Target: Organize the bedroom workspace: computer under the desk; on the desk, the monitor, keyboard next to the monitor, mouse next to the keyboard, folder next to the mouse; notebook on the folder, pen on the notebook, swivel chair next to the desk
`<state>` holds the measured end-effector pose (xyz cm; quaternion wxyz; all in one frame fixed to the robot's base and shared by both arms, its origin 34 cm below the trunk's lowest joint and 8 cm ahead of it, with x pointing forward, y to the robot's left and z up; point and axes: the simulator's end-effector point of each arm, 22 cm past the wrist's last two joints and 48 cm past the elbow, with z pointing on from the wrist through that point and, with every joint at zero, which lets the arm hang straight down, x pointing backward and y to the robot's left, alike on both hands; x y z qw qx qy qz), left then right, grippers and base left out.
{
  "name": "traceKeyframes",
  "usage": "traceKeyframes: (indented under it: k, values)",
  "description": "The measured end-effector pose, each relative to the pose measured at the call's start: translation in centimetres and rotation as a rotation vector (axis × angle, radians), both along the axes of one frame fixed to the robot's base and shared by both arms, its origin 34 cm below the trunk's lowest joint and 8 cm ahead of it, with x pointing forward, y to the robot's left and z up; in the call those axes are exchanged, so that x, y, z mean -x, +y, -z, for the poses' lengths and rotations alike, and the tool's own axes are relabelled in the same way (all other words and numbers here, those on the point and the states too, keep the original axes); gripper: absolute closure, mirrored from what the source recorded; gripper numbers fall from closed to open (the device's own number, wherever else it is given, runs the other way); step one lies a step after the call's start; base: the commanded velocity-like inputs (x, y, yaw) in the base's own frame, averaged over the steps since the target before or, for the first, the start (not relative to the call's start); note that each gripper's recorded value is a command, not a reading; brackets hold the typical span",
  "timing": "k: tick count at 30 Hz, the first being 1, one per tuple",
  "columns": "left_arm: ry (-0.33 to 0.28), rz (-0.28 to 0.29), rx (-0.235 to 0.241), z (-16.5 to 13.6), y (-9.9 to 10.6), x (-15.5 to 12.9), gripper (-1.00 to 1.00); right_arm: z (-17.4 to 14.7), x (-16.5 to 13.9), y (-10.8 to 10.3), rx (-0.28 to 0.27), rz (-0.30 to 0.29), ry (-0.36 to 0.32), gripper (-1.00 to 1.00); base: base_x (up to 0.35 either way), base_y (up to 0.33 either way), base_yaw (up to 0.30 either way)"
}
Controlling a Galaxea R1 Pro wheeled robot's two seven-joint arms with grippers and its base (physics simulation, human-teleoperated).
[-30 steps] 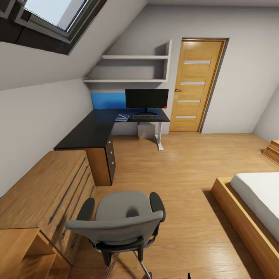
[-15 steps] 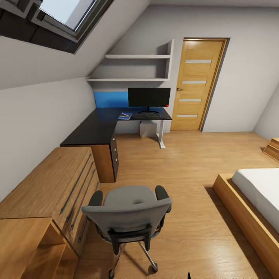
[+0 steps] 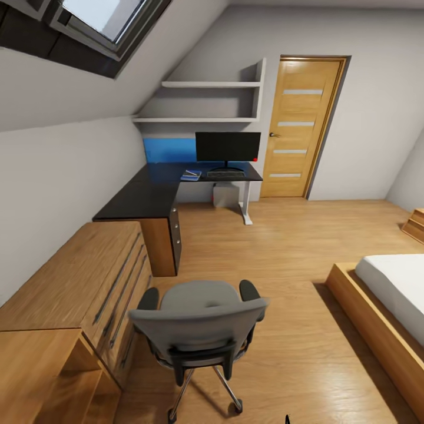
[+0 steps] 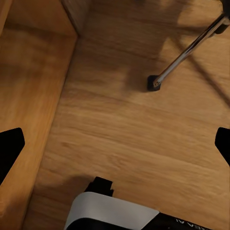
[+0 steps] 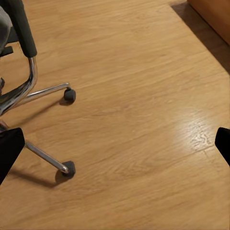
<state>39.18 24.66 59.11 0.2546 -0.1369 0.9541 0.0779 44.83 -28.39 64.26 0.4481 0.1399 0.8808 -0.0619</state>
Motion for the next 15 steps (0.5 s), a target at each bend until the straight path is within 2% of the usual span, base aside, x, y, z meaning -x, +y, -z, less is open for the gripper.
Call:
traceKeyframes:
  k: [4, 10, 15]
  values:
    - [-0.002, 0.001, 0.001, 0.5, -0.1, -0.1, -1.00, 0.6, 0.1, 0.0, 0.001, 0.000, 0.004, -1.00, 0.000, 0.177, 0.000]
    - [-0.038, -0.005, -0.001, 0.8, -0.1, -0.9, -1.00, 1.5, 0.2, -0.2, 0.004, 0.001, 0.009, -1.00, 0.000, 0.012, 0.000]
    - [-0.042, -0.006, -0.001, 1.4, -0.1, -1.0, -1.00, 2.1, 0.2, -0.3, 0.005, 0.002, 0.010, -1.00, 0.000, 0.001, 0.000]
